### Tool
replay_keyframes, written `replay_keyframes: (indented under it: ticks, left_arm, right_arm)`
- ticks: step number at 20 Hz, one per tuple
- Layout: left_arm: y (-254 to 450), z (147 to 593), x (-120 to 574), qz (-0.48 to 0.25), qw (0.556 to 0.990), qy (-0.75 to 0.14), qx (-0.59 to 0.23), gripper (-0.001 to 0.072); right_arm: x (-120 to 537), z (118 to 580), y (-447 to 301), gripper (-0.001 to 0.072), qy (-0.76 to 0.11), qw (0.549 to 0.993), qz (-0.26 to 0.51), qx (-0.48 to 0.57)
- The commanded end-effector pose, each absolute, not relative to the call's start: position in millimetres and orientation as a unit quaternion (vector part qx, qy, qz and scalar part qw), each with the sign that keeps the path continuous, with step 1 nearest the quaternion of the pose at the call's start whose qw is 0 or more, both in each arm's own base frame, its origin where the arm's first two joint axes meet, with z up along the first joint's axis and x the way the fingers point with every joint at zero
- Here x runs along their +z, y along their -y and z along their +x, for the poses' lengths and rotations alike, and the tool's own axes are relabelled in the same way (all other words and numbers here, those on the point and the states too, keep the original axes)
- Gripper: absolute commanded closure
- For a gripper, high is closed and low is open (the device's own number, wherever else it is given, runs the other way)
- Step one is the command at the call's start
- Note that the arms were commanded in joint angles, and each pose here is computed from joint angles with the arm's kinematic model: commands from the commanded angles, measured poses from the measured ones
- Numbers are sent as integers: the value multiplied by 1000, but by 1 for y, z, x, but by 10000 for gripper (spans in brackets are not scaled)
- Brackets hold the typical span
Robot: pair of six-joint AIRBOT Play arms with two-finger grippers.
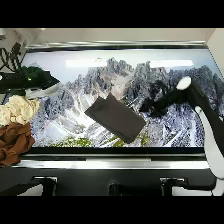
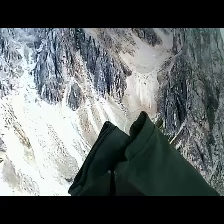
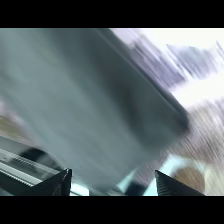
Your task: Fold the shirts.
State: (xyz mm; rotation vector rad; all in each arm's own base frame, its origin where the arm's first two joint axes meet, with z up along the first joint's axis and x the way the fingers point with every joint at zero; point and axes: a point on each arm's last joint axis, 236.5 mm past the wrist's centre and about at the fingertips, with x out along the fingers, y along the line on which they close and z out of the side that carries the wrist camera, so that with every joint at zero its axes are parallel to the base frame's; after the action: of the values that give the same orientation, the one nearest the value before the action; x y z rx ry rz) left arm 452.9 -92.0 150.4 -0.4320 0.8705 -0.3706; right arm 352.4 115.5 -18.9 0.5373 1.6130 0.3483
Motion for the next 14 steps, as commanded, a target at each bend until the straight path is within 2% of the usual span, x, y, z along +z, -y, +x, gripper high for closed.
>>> replay_keyframes:
  ticks: [1,4,5,8,9,10,11,12,14]
  left_arm:
    - [90,451,148,-199,868,-421,-175,676]
    - [91,451,147,-199,867,-422,-175,676]
    - [91,451,148,-199,867,-422,-175,676]
    - [94,450,147,-198,866,-422,-178,675]
    - [95,450,147,-197,866,-423,-179,676]
    - [96,450,147,-197,866,-423,-180,675]
    - [97,450,147,-196,866,-423,-181,676]
    - [97,450,147,-196,866,-423,-181,676]
    - [97,450,147,-196,866,-423,-181,675]
  right_arm:
    - [-62,294,-109,110,-730,615,284,91]
    - [-92,284,-143,119,-715,612,327,87]
    - [-98,292,-152,152,-699,625,337,83]
    - [-96,326,-180,187,-645,655,386,80]
    - [-94,334,-188,261,-631,660,399,80]
    - [-90,340,-195,409,-618,667,406,87]
    - [-84,347,-199,598,-607,676,405,102]
    - [-78,353,-200,668,-598,687,396,117]
    - [-52,374,-188,669,-579,711,367,154]
